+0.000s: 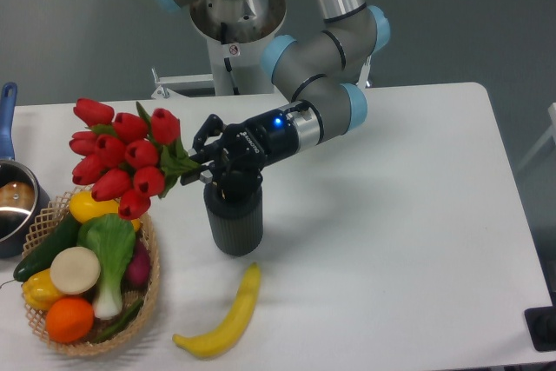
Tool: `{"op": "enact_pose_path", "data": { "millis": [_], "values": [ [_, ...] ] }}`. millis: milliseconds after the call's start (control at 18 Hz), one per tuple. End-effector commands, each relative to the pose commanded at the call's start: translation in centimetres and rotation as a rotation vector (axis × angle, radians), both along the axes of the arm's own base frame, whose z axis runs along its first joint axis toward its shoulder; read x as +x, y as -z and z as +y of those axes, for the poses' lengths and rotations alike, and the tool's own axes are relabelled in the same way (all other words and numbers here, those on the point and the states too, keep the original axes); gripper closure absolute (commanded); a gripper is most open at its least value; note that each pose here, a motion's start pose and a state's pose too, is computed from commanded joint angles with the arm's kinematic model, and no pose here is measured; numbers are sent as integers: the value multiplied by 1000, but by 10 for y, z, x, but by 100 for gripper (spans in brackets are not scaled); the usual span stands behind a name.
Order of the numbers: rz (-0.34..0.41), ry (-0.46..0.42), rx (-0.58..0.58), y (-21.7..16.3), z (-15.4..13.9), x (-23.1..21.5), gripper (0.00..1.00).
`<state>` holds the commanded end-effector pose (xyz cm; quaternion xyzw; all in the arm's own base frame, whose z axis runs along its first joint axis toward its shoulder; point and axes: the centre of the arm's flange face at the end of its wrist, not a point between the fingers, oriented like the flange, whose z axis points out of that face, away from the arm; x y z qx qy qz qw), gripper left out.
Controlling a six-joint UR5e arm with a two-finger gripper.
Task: Insert the flowers into the vase
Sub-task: 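Lower the tulip stems into the vase opening with the gripper, then push the tulips deeper into the vase and straighten them upright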
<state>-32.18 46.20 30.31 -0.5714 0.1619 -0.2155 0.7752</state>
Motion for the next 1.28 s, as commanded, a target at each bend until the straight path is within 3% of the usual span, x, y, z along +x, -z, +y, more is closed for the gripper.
{"op": "enact_pose_path", "data": {
  "millis": [278, 833, 1278],
  "values": [
    [-17, 1, 43, -8, 0, -3, 75],
    [-109, -22, 101, 11, -16, 8, 75],
    [-135, -40, 144, 27, -15, 9, 75]
  ]
}}
